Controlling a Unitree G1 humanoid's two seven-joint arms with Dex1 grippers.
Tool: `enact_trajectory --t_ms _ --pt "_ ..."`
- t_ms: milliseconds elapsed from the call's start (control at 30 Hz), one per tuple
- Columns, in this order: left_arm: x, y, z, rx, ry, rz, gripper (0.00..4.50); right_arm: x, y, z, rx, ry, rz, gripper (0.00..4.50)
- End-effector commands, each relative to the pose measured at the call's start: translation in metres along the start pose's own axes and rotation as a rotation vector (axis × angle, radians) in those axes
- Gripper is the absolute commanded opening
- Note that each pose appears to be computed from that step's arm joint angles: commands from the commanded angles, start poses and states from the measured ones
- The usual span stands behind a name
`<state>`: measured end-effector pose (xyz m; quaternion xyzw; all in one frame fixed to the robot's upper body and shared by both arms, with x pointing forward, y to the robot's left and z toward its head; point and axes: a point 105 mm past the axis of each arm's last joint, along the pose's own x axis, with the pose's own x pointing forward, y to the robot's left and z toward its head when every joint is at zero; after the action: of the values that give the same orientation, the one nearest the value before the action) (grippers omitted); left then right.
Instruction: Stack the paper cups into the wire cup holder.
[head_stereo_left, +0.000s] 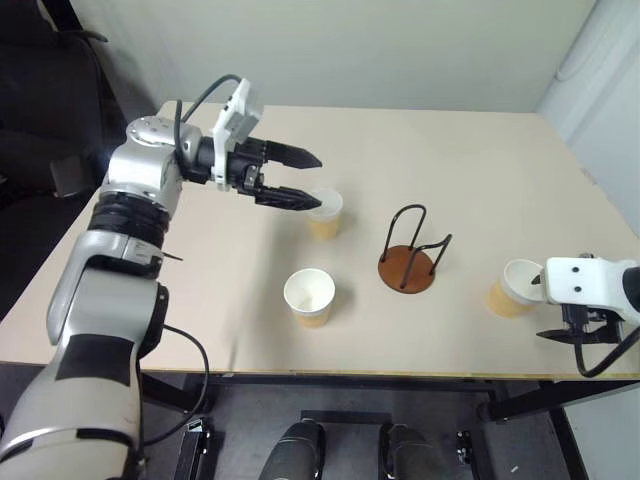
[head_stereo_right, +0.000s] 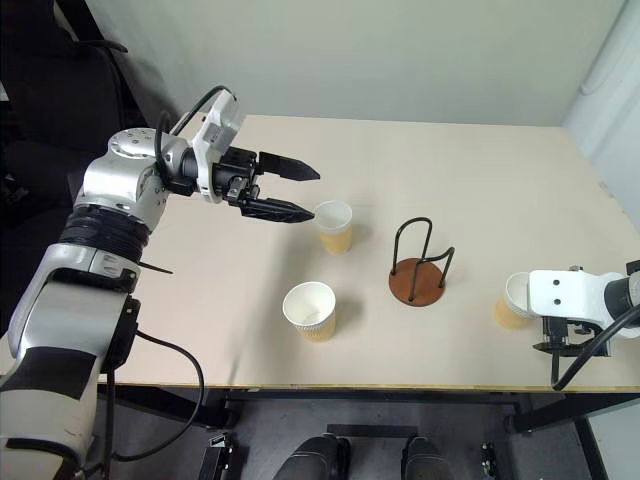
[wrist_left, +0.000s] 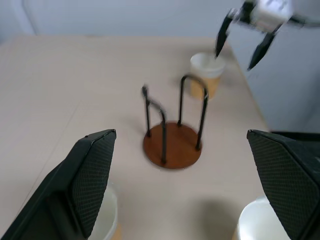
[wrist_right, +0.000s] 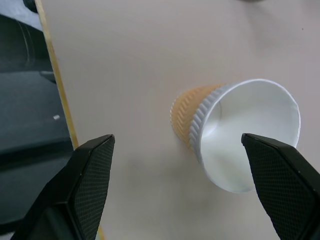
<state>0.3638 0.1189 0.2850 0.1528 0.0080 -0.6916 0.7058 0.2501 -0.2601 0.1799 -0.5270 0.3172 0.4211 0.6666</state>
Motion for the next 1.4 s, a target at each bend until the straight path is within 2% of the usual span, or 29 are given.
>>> enact_trajectory --t_ms 33,333,567,667,967,1000,1233,1400 --pt "0.002 -0.016 0.011 0.017 -0.007 -0.094 4.50 0.000 -0.008 0.001 -0.040 0.012 -0.026 4.12" --pt "0.002 -0.041 -0.005 0.058 0.128 -0.214 4.50 0.010 -0.014 0.002 -0.083 0.015 -0.012 4.12" --pt "0.004 -0.043 -0.003 0.074 0.123 -0.241 4.50 0.018 -0.018 -0.010 -0.147 0.085 -0.008 4.12" --pt "0.005 -0.045 -0.004 0.070 0.120 -0.249 4.50 0.019 -0.021 -0.012 -0.177 0.104 -0.012 3.55" --pt "0.006 -0.048 -0.004 0.083 0.102 -0.265 4.50 0.018 -0.025 -0.008 -0.224 0.107 -0.002 0.24" --pt "0.006 -0.048 -0.005 0.085 0.102 -0.264 4.50 0.017 -0.026 -0.007 -0.229 0.109 -0.006 0.02" --pt "0.002 -0.042 -0.002 0.102 0.081 -0.233 4.50 -0.007 -0.035 -0.001 -0.278 0.132 -0.059 0.02" --pt "-0.001 -0.031 0.004 0.124 0.079 -0.188 4.50 -0.029 -0.043 0.018 -0.264 0.075 -0.117 0.02"
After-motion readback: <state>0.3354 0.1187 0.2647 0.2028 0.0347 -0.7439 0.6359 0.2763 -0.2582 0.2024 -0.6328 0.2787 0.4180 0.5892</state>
